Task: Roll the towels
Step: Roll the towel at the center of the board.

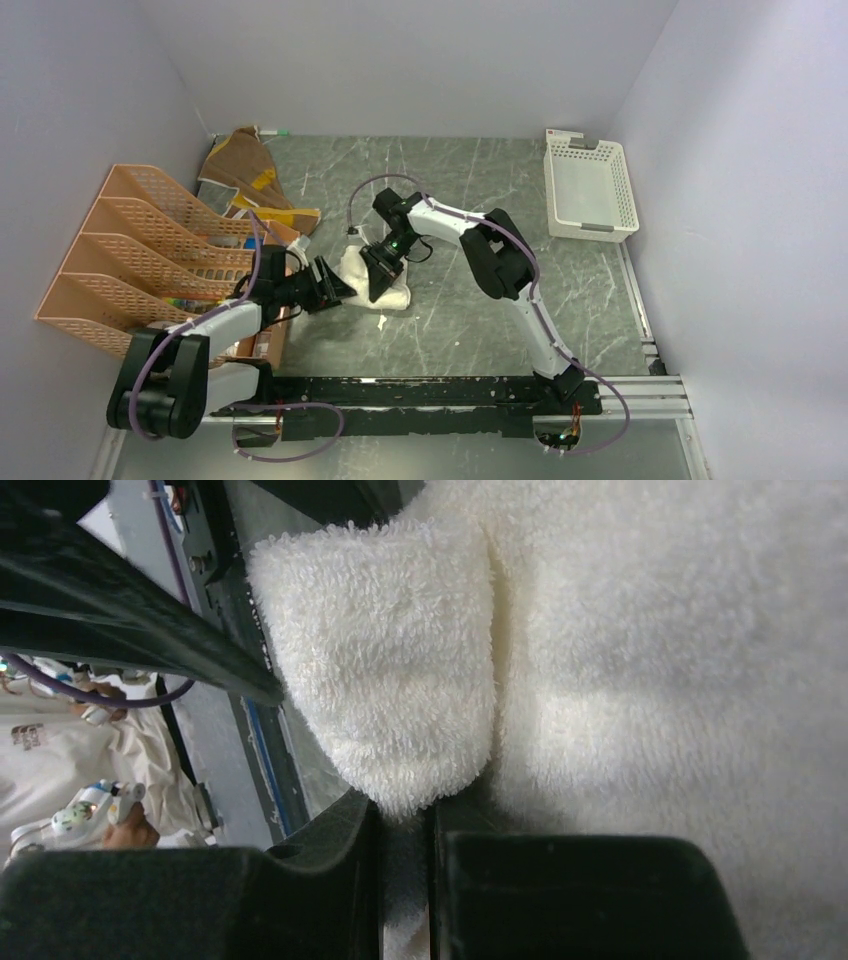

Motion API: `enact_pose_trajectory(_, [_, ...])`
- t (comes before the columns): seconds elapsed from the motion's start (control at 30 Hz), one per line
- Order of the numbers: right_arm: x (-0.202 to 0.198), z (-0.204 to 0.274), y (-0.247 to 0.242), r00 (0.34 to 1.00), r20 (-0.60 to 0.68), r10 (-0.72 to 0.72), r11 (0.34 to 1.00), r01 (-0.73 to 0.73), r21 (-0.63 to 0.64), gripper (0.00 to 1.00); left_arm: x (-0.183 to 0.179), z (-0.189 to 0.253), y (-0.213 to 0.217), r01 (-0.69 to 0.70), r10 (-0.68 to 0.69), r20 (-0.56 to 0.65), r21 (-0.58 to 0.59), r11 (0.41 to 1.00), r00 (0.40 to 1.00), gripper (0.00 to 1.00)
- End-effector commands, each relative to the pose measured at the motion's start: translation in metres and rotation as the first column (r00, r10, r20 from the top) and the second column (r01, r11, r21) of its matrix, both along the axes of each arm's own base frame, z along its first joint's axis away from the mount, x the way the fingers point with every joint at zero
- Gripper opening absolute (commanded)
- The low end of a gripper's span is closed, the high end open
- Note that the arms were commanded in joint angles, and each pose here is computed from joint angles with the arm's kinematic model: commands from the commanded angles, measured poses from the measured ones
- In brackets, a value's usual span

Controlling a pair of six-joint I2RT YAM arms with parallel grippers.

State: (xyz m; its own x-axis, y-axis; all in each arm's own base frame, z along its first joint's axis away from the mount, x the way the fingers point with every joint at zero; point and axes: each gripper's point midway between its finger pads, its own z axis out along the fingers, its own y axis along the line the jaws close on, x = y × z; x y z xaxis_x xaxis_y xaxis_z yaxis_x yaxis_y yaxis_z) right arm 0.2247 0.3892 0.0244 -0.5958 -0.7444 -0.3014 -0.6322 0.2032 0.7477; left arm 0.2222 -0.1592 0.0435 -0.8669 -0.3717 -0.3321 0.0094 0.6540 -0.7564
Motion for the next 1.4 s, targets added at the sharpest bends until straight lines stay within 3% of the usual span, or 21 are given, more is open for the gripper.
enact_pose_trajectory(0.0, [-0.03, -0.045, -0.012, 0.996, -0.049, 0.08, 0.991, -0.085, -0.105, 0.0, -0.001, -0.012, -0.001, -0.003, 0.003, -0.008, -0.002, 1.0, 1.0, 0.73])
enact_pose_trajectory(0.23, [-0.042, -0.057, -0.014, 0.991, -0.056, 0.124, 0.979, -0.131, -0.156, 0.0, -0.004, -0.033, -0.006, 0.002, -0.002, -0.056, 0.013, 1.0, 0.998, 0.71])
enact_pose_trajectory(0.3, [-0.046, -0.062, -0.014, 0.99, -0.055, 0.133, 0.975, -0.141, -0.173, 0.01, -0.005, -0.037, -0.008, 0.002, -0.001, -0.067, 0.016, 1.0, 0.998, 0.59])
enact_pose_trajectory(0.4, [-0.049, -0.062, -0.012, 0.989, -0.048, 0.14, 0.972, -0.147, -0.182, 0.13, -0.007, -0.042, -0.01, 0.0, 0.001, -0.08, 0.013, 1.0, 0.997, 0.21])
enact_pose_trajectory(0.43, [-0.048, -0.061, -0.012, 0.989, -0.042, 0.14, 0.972, -0.145, -0.184, 0.22, -0.008, -0.044, -0.009, -0.005, 0.006, -0.088, 0.018, 1.0, 0.996, 0.09])
enact_pose_trajectory(0.53, [-0.039, -0.05, -0.014, 0.99, 0.028, 0.135, 0.972, -0.127, -0.196, 0.39, -0.009, -0.047, -0.008, -0.009, 0.012, -0.094, 0.028, 1.0, 0.995, 0.07])
enact_pose_trajectory(0.63, [0.003, -0.041, -0.029, 0.971, 0.233, 0.051, 0.956, 0.02, -0.293, 0.51, -0.005, -0.045, -0.007, -0.021, 0.025, -0.091, 0.042, 0.999, 0.996, 0.07])
enact_pose_trajectory(0.7, [0.057, -0.032, -0.053, 0.877, 0.479, -0.042, 0.888, 0.253, -0.385, 0.58, -0.001, -0.042, -0.006, -0.028, 0.032, -0.091, 0.05, 0.998, 0.995, 0.07])
enact_pose_trajectory(0.8, [0.131, 0.018, -0.095, 0.536, 0.838, -0.101, 0.716, 0.624, -0.313, 0.61, 0.009, -0.038, -0.008, -0.039, 0.043, -0.086, 0.05, 0.998, 0.995, 0.07])
enact_pose_trajectory(0.87, [0.137, 0.055, -0.11, 0.348, 0.933, -0.09, 0.693, 0.695, -0.192, 0.66, 0.018, -0.035, -0.012, -0.041, 0.044, -0.075, 0.036, 0.999, 0.996, 0.07])
enact_pose_trajectory(0.93, [0.132, 0.083, -0.11, 0.208, 0.975, -0.08, 0.729, 0.68, -0.086, 0.72, 0.027, -0.034, -0.018, -0.039, 0.04, -0.068, 0.021, 0.999, 0.997, 0.07])
enact_pose_trajectory(1.17, [0.075, 0.123, -0.07, -0.011, 0.997, -0.079, 0.914, 0.398, 0.077, 0.73, 0.057, -0.043, -0.039, -0.014, 0.01, -0.092, -0.047, 0.999, 0.996, 0.07])
enact_pose_trajectory(1.37, [0.038, 0.117, -0.034, 0.043, 0.994, -0.104, 0.988, 0.121, 0.098, 0.74, 0.076, -0.043, -0.043, -0.045, 0.039, -0.092, -0.059, 0.997, 0.995, 0.07])
